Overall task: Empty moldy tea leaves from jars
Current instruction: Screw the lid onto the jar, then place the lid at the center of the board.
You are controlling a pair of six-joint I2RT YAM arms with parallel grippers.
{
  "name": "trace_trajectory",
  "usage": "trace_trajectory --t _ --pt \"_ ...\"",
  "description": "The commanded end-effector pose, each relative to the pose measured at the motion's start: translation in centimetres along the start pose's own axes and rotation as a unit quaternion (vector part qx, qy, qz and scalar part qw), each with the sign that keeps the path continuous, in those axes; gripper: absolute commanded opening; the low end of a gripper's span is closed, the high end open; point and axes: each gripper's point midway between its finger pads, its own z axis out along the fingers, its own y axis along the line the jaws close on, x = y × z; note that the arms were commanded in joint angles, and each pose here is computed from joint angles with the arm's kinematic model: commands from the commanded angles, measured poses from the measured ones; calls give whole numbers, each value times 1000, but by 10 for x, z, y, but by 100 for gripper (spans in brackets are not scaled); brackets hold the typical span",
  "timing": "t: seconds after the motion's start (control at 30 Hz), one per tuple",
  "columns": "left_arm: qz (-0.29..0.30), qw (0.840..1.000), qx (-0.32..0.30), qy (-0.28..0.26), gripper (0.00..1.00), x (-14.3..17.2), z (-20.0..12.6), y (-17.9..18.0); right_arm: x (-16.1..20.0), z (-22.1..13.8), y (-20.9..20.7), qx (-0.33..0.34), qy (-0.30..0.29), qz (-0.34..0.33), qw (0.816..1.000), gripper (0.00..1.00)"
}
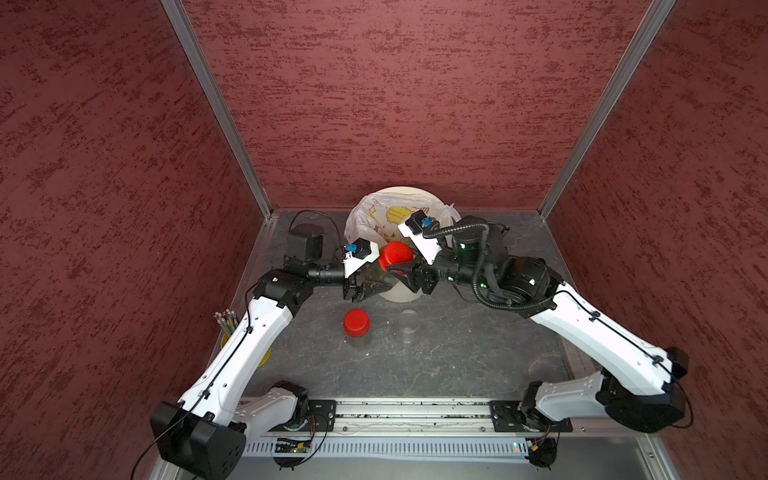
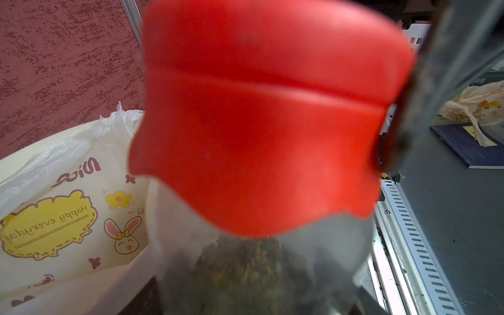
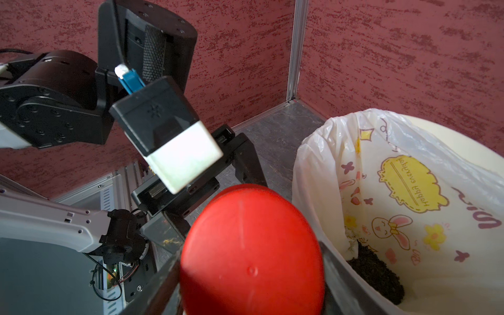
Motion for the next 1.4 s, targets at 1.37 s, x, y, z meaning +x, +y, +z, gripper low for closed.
trace_trajectory --t 1.37 --pt "24 1000 -5 -20 63 -17 -6 0 -17 -82 -76 140 -50 -46 988 35"
